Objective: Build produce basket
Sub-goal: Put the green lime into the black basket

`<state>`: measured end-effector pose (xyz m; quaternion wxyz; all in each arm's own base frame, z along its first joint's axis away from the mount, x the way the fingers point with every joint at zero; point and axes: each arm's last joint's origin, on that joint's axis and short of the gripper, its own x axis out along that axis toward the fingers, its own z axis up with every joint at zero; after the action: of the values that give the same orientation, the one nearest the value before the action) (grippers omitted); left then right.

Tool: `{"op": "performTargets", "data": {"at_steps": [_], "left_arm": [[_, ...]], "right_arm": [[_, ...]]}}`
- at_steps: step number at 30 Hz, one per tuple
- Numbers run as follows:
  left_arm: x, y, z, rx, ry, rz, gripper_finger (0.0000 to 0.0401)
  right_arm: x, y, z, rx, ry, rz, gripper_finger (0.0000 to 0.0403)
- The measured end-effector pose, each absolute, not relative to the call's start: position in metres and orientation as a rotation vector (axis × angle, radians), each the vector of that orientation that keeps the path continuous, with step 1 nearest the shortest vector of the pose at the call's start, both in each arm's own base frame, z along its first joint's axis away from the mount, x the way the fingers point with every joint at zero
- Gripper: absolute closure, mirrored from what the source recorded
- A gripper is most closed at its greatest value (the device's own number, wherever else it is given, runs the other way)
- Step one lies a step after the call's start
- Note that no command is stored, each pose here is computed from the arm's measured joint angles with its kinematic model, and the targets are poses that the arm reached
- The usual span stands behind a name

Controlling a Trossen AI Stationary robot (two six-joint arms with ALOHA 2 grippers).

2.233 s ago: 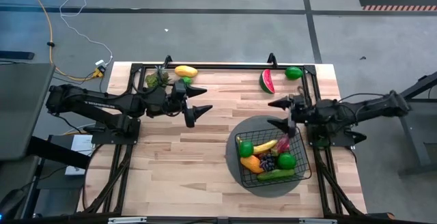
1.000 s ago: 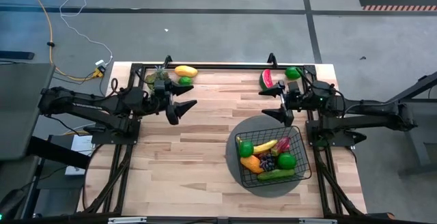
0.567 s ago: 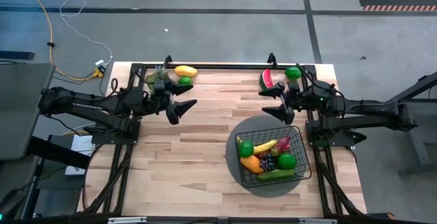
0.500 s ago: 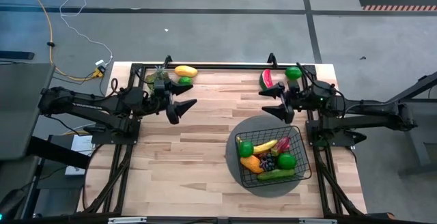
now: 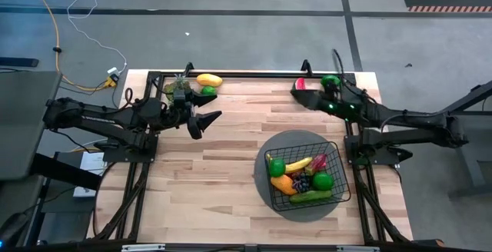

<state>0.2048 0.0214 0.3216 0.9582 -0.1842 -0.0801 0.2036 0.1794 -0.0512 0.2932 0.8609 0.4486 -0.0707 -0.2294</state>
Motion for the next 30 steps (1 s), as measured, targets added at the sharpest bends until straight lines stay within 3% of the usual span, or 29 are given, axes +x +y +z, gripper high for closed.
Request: {"op": "performTargets", "data": {"at_steps": [7,12,16,21,30], "left_arm": [[0.205,0.021,0.324,-0.376,-0.187,0.408,0.0025],[0.205,0.021,0.324,-0.377,-0.185,0.398,0.0025],[0.205,0.021,0.324,-0.378,-0.183,0.383,0.0025],[0.205,0.020,0.324,-0.394,-0.186,0.373,0.0025],[0.205,0.021,0.324,-0.402,-0.190,0.385,0.0025]], "right_arm": [[0.185,-0.095,0.299,0.857,0.238,-1.169,0.0006],[0.175,-0.129,0.272,1.022,0.338,-1.557,0.0006],[0.170,-0.148,0.246,1.165,0.293,-1.735,0.0006],[0.166,-0.170,0.228,1.324,0.094,-1.878,0.0006],[0.157,-0.213,0.197,1.528,-0.001,-1.962,0.0006]]}}
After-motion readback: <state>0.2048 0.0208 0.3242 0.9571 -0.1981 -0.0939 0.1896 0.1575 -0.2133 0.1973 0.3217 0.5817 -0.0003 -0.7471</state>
